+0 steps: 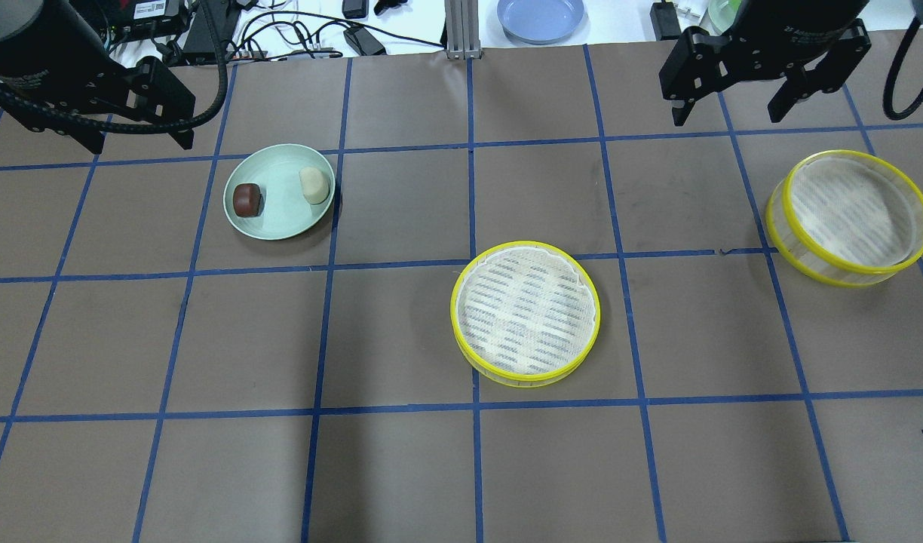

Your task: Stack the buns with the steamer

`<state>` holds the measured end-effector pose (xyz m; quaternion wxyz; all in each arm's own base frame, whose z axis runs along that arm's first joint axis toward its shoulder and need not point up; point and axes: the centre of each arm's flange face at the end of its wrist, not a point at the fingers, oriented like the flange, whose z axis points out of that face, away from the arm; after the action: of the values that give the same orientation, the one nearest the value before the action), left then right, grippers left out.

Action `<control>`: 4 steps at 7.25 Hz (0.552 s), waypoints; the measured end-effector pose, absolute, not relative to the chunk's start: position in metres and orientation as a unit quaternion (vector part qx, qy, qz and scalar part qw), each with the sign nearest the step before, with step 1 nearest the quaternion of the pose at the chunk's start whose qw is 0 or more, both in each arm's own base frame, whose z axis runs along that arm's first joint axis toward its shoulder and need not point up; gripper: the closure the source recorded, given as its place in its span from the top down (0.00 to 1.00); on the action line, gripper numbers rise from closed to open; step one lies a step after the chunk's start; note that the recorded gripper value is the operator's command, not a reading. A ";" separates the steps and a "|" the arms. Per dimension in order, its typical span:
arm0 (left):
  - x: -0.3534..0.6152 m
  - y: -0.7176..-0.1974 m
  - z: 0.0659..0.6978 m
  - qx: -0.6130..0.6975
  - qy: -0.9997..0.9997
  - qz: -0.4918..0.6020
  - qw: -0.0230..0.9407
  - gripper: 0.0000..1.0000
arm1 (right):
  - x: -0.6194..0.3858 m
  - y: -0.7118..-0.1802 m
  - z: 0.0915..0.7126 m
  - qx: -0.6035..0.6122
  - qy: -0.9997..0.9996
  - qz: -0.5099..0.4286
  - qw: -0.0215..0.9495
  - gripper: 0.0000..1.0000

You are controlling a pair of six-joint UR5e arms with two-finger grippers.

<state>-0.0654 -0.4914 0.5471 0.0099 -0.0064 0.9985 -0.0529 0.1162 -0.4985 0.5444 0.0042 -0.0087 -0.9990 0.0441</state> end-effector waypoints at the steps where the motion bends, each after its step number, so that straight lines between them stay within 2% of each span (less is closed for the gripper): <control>1: -0.066 -0.489 0.549 -0.006 0.999 -0.053 0.010 1.00 | 0.116 -0.498 0.545 -0.009 -0.999 0.044 0.005 1.00; 4: -0.063 -0.492 0.543 -0.008 0.999 -0.048 0.010 1.00 | 0.116 -0.497 0.546 -0.009 -0.999 0.044 0.006 1.00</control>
<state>-0.0627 -0.4922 0.5435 0.0096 -0.0083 0.9988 -0.0481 0.1159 -0.4970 0.5457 0.0059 -0.0088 -0.9990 0.0442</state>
